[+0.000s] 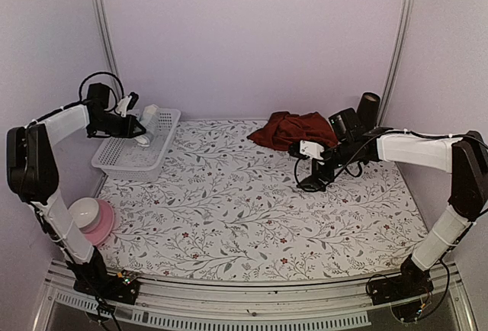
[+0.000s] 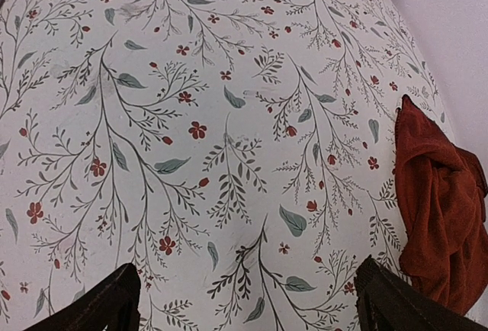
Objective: Roll the towels
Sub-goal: Place the towel in the storage box.
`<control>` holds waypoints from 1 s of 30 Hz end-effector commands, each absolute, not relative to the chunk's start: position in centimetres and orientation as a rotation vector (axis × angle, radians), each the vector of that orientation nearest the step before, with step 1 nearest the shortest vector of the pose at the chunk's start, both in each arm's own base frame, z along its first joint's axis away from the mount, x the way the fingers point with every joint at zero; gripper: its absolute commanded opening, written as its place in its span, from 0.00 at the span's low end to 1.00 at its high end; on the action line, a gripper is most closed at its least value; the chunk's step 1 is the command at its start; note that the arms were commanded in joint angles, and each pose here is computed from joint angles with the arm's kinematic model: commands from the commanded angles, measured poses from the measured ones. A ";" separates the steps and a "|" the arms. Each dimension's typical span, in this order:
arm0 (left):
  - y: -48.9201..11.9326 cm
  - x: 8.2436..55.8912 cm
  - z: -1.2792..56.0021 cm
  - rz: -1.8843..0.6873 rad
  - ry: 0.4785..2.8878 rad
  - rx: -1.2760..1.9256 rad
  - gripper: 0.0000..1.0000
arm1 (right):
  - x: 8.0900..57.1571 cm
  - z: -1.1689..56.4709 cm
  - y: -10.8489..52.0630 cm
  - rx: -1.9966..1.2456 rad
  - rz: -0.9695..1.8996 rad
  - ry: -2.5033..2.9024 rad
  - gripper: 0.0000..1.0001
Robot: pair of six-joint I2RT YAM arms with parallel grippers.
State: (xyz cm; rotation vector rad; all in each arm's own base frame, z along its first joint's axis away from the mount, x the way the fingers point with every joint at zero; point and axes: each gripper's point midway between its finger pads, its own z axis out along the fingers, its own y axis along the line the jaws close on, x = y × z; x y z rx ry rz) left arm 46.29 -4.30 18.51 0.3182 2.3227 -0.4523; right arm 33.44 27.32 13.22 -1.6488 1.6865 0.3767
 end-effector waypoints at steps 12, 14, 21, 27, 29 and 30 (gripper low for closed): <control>-3.5 45.5 9.4 -0.678 2.556 0.294 0.00 | 31.8 12.3 28.8 -1.719 0.396 1.672 0.99; -3.5 45.2 9.2 -0.707 2.554 0.288 0.00 | 31.7 12.4 28.8 -1.720 0.396 1.668 0.99; -4.1 43.5 7.5 -0.795 2.589 0.247 0.00 | 31.5 12.5 29.1 -1.735 0.375 1.654 0.99; -4.2 42.4 4.9 -0.836 2.650 0.198 0.00 | 31.3 11.9 29.4 -1.753 0.370 1.657 0.99; -4.3 42.2 4.4 -0.852 2.659 0.190 0.00 | 31.3 11.6 29.4 -1.758 0.364 1.663 0.99; -4.4 42.0 4.0 -0.865 2.667 0.183 0.00 | 31.3 11.6 29.4 -1.762 0.359 1.663 0.99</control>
